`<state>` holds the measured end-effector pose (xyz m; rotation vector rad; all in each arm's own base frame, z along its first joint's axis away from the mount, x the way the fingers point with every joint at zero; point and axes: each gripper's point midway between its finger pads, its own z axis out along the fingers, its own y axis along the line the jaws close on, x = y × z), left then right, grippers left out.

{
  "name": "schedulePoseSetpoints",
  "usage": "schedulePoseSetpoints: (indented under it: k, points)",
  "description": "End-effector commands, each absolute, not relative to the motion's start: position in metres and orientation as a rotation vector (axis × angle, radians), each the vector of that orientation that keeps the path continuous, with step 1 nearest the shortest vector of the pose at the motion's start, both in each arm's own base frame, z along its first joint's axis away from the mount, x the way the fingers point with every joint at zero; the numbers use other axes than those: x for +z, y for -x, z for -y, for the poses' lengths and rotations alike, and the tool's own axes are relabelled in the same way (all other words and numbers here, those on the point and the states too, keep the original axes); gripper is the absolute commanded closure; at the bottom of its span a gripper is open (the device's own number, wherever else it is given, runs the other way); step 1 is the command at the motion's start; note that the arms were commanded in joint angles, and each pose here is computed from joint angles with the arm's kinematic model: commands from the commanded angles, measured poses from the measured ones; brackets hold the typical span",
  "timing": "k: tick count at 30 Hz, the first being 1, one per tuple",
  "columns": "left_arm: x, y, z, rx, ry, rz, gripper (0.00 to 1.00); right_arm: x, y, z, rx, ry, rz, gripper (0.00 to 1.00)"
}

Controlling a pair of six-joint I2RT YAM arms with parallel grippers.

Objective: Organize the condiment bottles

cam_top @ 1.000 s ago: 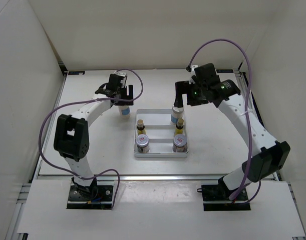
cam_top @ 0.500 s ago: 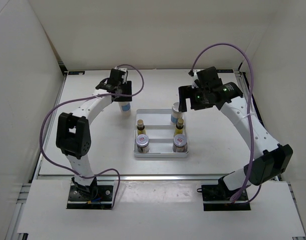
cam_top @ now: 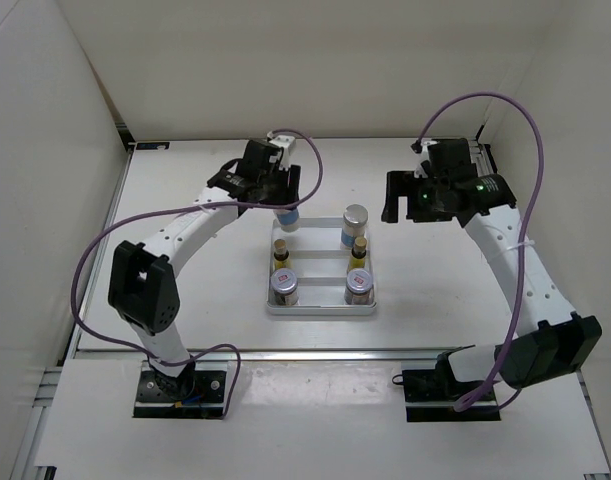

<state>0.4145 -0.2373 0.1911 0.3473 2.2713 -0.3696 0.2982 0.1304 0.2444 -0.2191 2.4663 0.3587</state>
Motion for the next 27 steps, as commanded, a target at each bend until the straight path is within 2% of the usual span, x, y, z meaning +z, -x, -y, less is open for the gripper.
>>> schedulePoseSetpoints:
  k: [1, 6, 11, 15, 17, 18, 22, 27]
  points:
    - [0.201, -0.411, 0.249, -0.419, -0.381, -2.221, 0.51, 0.258, -0.292, -0.129, 0.398, 0.224, -2.418, 0.0]
    - [0.173, -0.413, 0.253, -0.4, -0.383, -2.273, 0.47, 0.262, -0.291, -0.128, 0.412, 0.207, -2.41, 0.0]
    - [0.151, -0.417, 0.254, -0.353, -0.382, -2.309, 0.37, 0.266, -0.287, -0.126, 0.414, 0.207, -2.401, 0.0]
    - [0.143, -0.417, 0.256, -0.335, -0.376, -2.326, 0.24, 0.266, -0.287, -0.127, 0.418, 0.197, -2.402, 0.0]
    - [0.146, -0.42, 0.255, -0.323, -0.366, -2.316, 0.08, 0.266, -0.287, -0.125, 0.404, 0.191, -2.402, 0.0]
    - [0.151, -0.421, 0.252, -0.306, -0.355, -2.304, 0.0, 0.268, -0.286, -0.124, 0.403, 0.19, -2.403, 0.0]
    - [0.193, -0.426, 0.248, -0.297, -0.323, -2.235, 0.0, 0.264, -0.291, -0.117, 0.344, 0.154, -2.411, 0.0]
    - [0.306, -0.421, 0.219, -0.197, -0.314, -2.052, 0.0, 0.261, -0.293, -0.089, 0.163, -0.043, -2.438, 0.0]
